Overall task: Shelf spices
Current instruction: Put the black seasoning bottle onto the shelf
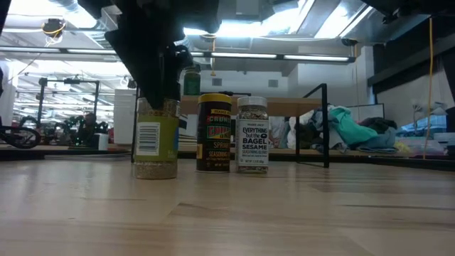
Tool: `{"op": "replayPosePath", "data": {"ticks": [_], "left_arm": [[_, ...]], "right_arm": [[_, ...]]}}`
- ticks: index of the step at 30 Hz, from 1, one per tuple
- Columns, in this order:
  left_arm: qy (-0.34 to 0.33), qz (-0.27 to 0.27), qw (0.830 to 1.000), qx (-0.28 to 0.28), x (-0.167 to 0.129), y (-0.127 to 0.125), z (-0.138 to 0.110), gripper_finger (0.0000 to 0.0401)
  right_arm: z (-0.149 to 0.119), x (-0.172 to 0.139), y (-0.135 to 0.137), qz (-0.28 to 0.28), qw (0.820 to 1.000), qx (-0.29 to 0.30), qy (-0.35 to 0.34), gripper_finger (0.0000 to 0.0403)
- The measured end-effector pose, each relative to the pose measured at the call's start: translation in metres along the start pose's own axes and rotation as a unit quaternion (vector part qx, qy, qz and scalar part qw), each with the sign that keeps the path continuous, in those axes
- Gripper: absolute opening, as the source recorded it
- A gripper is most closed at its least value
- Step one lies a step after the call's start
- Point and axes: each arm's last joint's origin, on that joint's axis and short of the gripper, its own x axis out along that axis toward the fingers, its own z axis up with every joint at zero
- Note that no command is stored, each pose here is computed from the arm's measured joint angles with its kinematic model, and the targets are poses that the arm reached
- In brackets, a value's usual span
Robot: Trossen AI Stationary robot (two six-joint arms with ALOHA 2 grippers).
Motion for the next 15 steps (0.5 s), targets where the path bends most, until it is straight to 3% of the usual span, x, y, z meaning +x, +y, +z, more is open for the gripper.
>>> {"op": "replayPosePath", "data": {"ticks": [4, 8, 15], "left_arm": [[0.006, 0.002, 1.0, 0.025, 0.0, 0.002, 0.0, 0.0191], [0.059, 0.012, 0.995, 0.074, -0.013, 0.007, -0.004, 0.0191], [0.061, 0.107, 0.986, 0.109, -0.081, 0.031, 0.002, 0.0191]], "right_arm": [[0.0, 0.0, 0.0, 0.0, 1.0, 0.0, 0.001, 0.0005], [0.0, 0.0, 0.0, 0.0, 1.0, 0.0, 0.001, 0.0005], [-0.001, 0.0, 0.0, 0.0, 1.0, 0.001, 0.003, 0.0005]]}}
